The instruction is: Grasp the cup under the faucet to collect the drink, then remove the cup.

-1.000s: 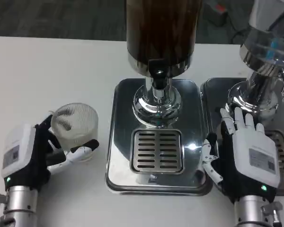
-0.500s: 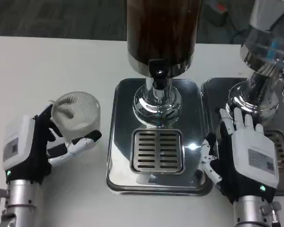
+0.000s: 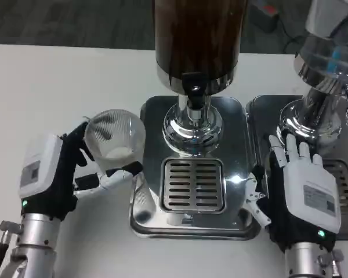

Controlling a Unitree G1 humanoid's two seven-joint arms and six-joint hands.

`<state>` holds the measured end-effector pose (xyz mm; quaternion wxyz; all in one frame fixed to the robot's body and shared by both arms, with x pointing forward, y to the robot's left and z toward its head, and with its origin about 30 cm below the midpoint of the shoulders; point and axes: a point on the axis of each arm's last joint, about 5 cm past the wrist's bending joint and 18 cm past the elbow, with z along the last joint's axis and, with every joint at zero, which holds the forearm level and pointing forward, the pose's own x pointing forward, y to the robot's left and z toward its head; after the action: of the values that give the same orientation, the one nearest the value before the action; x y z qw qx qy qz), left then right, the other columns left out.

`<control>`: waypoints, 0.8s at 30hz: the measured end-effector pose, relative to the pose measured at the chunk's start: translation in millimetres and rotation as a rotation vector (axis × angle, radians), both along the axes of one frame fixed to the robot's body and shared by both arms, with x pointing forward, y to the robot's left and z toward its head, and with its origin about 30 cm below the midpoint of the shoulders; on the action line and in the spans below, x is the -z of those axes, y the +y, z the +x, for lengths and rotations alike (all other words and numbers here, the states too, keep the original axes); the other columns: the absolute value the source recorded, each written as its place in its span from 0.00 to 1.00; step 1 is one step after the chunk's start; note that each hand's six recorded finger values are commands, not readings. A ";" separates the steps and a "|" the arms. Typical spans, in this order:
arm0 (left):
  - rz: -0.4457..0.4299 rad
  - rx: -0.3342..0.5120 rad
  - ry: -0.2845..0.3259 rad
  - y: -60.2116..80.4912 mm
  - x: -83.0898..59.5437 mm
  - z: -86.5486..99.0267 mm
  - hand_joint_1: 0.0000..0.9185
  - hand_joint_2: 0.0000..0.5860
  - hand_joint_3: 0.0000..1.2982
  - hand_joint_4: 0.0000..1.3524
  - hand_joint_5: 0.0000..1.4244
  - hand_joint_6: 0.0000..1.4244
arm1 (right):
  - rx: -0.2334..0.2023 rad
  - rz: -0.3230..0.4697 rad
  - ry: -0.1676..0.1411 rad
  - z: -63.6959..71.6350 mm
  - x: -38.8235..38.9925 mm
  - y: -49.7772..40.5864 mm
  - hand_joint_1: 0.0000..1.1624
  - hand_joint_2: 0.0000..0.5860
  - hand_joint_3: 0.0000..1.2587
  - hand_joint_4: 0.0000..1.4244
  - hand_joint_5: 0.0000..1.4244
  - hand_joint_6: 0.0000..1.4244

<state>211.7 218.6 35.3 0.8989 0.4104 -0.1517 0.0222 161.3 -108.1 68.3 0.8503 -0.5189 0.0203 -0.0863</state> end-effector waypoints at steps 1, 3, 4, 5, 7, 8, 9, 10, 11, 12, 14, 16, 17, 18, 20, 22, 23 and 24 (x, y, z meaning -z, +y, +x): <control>0.007 0.027 0.010 -2.4 0.8 -0.5 0.77 0.14 0.32 0.41 0.54 0.66 | 0.006 0.002 0.000 -0.6 0.3 0.5 0.18 0.99 0.09 0.00 0.00 0.00; 0.003 0.056 0.019 -7.1 1.9 -0.7 0.77 0.14 0.32 0.41 0.54 0.66 | 0.011 0.008 0.000 -1.3 0.6 1.7 0.18 0.99 0.09 0.00 0.00 0.00; 0.002 0.066 0.022 -9.0 2.1 -0.2 0.77 0.14 0.32 0.41 0.54 0.66 | 0.015 0.009 0.001 -1.7 0.8 2.0 0.18 0.99 0.09 0.00 0.00 0.00; 0.004 0.080 0.025 -11.4 2.0 0.6 0.77 0.14 0.32 0.41 0.54 0.66 | 0.021 0.009 0.004 -2.1 1.0 2.1 0.18 0.99 0.09 0.00 0.00 0.00; 0.004 0.119 0.033 -19.4 2.1 3.1 0.77 0.14 0.32 0.41 0.54 0.66 | 0.028 0.013 0.005 -2.5 1.2 3.1 0.18 0.99 0.09 0.00 0.00 0.00; 0.002 0.132 0.033 -22.2 1.9 4.1 0.77 0.14 0.32 0.41 0.54 0.66 | 0.031 0.014 0.003 -2.6 1.1 3.4 0.18 0.99 0.09 0.00 0.00 0.00; 0.002 0.146 0.032 -25.3 1.4 5.6 0.77 0.14 0.32 0.41 0.54 0.66 | 0.036 0.013 0.002 -2.7 1.1 3.5 0.18 0.99 0.09 0.00 0.00 0.00; 0.002 0.155 0.032 -26.8 1.1 6.4 0.78 0.14 0.32 0.41 0.54 0.66 | 0.038 0.013 0.000 -2.7 1.0 3.6 0.18 0.99 0.09 0.00 0.00 0.00; 0.000 0.165 0.031 -28.8 0.7 7.4 0.78 0.14 0.32 0.41 0.54 0.66 | 0.043 0.012 -0.002 -2.9 1.0 3.8 0.18 0.99 0.09 0.00 0.00 0.00; -0.003 0.173 0.032 -30.5 0.6 8.2 0.78 0.14 0.32 0.41 0.54 0.66 | 0.047 0.013 -0.004 -3.2 1.1 4.0 0.18 0.99 0.09 0.00 0.00 0.00; -0.006 0.189 0.048 -34.1 1.2 10.0 0.79 0.14 0.32 0.41 0.54 0.66 | 0.055 0.013 -0.007 -3.7 1.2 4.8 0.18 0.99 0.09 0.00 0.00 0.00; -0.003 0.201 0.071 -36.3 2.7 10.4 0.80 0.14 0.32 0.41 0.54 0.66 | 0.062 0.014 -0.007 -4.3 1.4 6.1 0.18 0.99 0.09 0.00 0.00 0.00; -0.005 0.204 0.076 -37.1 3.1 10.6 0.80 0.14 0.32 0.41 0.54 0.66 | 0.066 0.015 -0.009 -4.6 1.5 6.7 0.18 0.99 0.09 0.00 0.00 0.00; -0.006 0.209 0.081 -38.0 2.7 12.0 0.80 0.14 0.32 0.41 0.54 0.66 | 0.069 0.017 -0.010 -4.6 1.4 7.2 0.18 0.99 0.09 0.00 0.00 0.00; -0.006 0.213 0.086 -38.7 2.5 13.2 0.80 0.14 0.32 0.41 0.54 0.66 | 0.070 0.018 -0.011 -4.7 1.5 7.7 0.18 0.99 0.09 0.00 0.00 0.00; -0.005 0.223 0.088 -41.8 1.5 16.1 0.80 0.14 0.32 0.41 0.54 0.66 | 0.072 0.018 -0.013 -4.8 1.5 8.1 0.18 0.99 0.09 0.00 0.00 0.00; -0.004 0.229 0.089 -43.5 1.3 17.2 0.80 0.14 0.32 0.41 0.54 0.66 | 0.072 0.019 -0.013 -4.9 1.4 8.4 0.18 0.99 0.09 0.00 0.00 0.00; -0.004 0.234 0.090 -45.0 1.3 17.6 0.80 0.14 0.32 0.41 0.54 0.66 | 0.071 0.020 -0.013 -4.9 1.4 8.8 0.18 0.99 0.09 0.00 0.00 0.00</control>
<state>229.3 173.6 34.0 0.9020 0.3888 -0.1581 -0.1007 156.4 -99.3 66.9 0.8520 -0.5086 0.0339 -0.1198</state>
